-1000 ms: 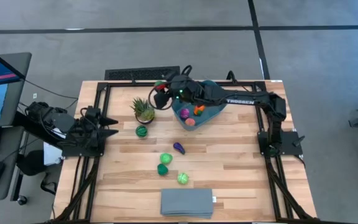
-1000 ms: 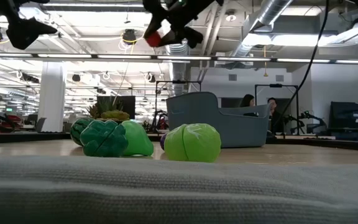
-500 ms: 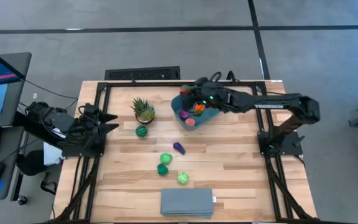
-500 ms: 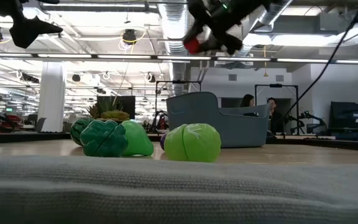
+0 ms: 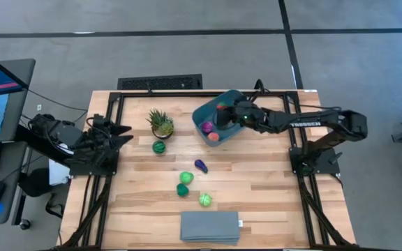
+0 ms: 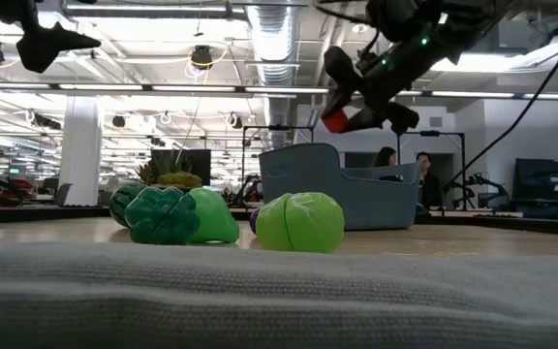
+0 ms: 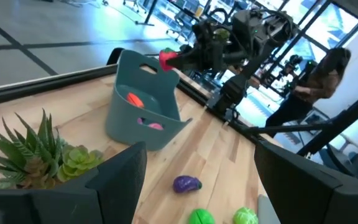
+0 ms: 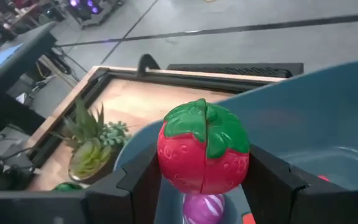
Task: Pick and placing Produce into tupperware
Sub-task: Put the strawberry into the bin
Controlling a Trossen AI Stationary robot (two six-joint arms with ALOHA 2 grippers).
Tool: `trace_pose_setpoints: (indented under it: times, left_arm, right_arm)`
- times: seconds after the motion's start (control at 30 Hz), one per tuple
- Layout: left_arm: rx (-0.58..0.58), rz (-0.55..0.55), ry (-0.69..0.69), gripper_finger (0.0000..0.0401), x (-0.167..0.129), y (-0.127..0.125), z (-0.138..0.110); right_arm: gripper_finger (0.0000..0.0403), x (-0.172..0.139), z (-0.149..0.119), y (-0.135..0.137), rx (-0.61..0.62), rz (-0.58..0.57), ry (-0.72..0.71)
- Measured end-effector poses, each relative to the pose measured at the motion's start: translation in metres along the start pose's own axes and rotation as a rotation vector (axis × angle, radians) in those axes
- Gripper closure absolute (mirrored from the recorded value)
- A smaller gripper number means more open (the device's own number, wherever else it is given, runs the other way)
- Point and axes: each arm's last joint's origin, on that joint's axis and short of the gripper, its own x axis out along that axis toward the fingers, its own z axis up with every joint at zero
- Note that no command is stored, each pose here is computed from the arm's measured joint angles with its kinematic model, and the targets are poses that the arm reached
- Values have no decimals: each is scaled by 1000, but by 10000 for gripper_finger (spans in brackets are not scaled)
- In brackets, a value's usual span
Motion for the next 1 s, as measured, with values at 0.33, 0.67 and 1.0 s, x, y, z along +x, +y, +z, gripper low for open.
trace_pose_setpoints:
  times: [0.33, 0.67, 1.0]
  left_arm:
    - [-19, 26, -36, 115, 0, 0, 2]
    - [-36, 47, -51, 115, 0, 1, 2]
    - [-35, 65, -67, 115, 0, 2, 2]
  right_arm:
    - [176, 36, -14, -18, 64, 20, 147]
    - [171, 48, -17, -24, 80, 70, 197]
    - [153, 48, -16, -25, 56, 80, 203]
